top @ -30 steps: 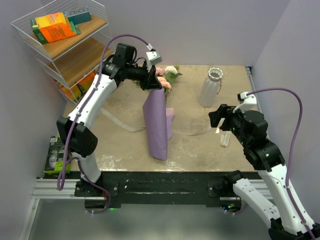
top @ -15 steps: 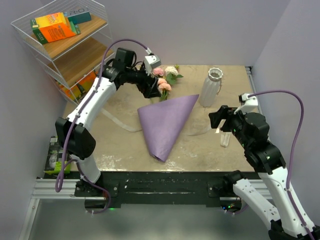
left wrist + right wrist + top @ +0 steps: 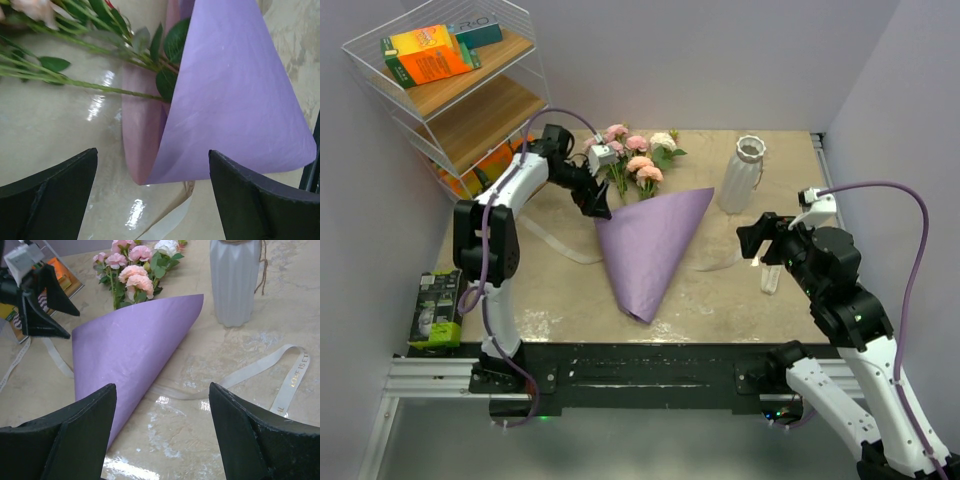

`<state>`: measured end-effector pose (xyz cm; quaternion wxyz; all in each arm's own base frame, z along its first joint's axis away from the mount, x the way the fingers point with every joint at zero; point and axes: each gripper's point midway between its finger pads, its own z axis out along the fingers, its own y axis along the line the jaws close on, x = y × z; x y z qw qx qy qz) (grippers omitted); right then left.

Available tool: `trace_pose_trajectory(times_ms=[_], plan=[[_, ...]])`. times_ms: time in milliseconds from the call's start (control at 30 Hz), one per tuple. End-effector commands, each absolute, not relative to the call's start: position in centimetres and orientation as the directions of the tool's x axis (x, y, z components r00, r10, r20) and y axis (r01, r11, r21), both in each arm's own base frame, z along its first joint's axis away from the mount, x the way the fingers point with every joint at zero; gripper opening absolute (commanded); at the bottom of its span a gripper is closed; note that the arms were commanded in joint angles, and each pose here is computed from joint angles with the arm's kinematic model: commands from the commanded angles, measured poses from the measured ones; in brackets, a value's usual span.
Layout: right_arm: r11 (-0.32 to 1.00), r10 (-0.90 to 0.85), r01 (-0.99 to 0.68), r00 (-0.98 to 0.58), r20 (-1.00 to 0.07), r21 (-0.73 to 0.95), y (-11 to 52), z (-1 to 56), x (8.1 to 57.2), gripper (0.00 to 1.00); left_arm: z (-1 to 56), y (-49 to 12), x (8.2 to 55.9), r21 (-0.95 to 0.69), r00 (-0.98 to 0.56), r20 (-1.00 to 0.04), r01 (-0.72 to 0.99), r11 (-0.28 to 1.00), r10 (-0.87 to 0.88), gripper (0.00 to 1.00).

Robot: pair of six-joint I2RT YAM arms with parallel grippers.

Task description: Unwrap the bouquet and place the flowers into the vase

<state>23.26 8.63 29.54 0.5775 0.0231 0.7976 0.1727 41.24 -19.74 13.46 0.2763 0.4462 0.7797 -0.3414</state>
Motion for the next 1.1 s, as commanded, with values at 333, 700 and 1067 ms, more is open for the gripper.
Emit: trace_pose_trajectory(times_ms=[333,700,1067], plan=[[0.926,0.245,-0.199,-0.329,-0.912,0.32,9.4,29.8,23.3,0.74,11.8,-21.5,37.9,-0.357,-0.381,-0.771,0.922,0.149,0.509,0.73],[0.925,0.248,-0.199,-0.328,-0.912,0.323,9.5,29.8,23.7,0.73,13.7,-21.8,37.8,-0.352,-0.361,-0.773,0.928,0.119,0.522,0.0],[0.919,0.243,-0.224,-0.32,-0.916,0.323,9.9,31.0,23.7,0.74,22.2,-25.9,34.8,-0.252,-0.238,-0.834,0.967,0.04,0.498,0.01]])
